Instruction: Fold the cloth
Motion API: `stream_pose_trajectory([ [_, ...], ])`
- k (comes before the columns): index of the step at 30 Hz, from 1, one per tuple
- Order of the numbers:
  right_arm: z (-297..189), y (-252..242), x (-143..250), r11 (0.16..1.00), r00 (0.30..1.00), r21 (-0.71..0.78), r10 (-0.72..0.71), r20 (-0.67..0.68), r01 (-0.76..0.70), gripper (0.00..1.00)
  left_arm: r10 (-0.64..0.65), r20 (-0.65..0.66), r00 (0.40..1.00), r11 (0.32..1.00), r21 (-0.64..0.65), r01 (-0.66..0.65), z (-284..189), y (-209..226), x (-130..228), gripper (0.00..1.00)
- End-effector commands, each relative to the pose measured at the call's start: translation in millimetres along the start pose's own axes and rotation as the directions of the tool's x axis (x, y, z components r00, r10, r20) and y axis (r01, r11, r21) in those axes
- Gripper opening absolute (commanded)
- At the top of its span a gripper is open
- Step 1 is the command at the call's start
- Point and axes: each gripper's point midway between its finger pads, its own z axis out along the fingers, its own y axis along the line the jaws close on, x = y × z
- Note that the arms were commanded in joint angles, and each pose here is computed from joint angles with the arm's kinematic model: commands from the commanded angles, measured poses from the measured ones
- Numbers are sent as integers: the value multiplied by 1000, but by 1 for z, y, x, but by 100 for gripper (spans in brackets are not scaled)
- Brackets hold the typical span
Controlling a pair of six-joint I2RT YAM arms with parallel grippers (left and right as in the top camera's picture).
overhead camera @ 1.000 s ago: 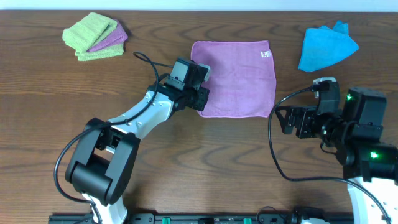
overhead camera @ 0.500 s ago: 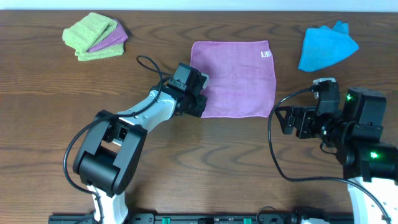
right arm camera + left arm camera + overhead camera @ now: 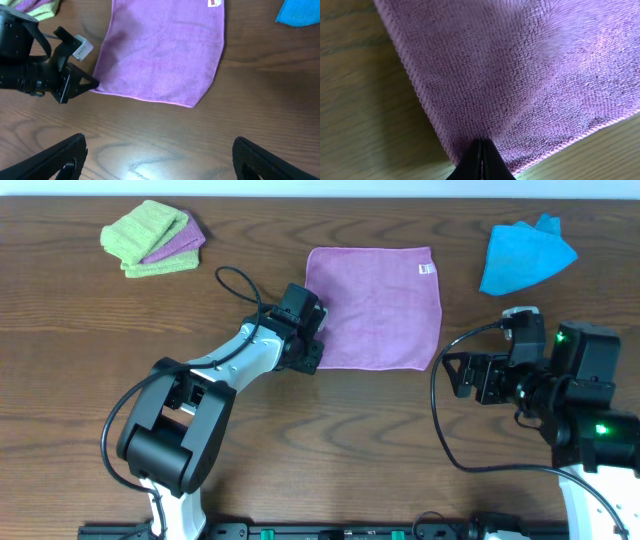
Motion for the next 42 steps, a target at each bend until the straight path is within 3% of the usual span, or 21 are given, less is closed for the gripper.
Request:
stream_pose_trajectory([
  [1, -5, 2, -6, 1000, 1000, -6, -24, 18, 24, 93, 4, -45, 999, 997, -72, -7, 1, 14, 11, 6],
  [10, -5, -13, -6, 997, 999, 78, -30, 16, 28, 92, -115, -163, 980, 988, -119, 96, -5, 21, 43, 6],
  [26, -8, -31, 9, 983, 999, 180, -22, -48, 30, 89, -202, -168, 965, 968, -184, 170, -56, 31, 59, 6],
  [36, -2, -32, 5, 984, 999, 173, -30, -46, 37, 93, -171, 30, 985, 975, -139, 174, -103, 22, 26, 6],
  [42, 36, -26, 2, 999, 994, 49, -1, -109, 6, 87, -200, 115, 973, 970, -118, 213, -113, 29, 9, 6],
])
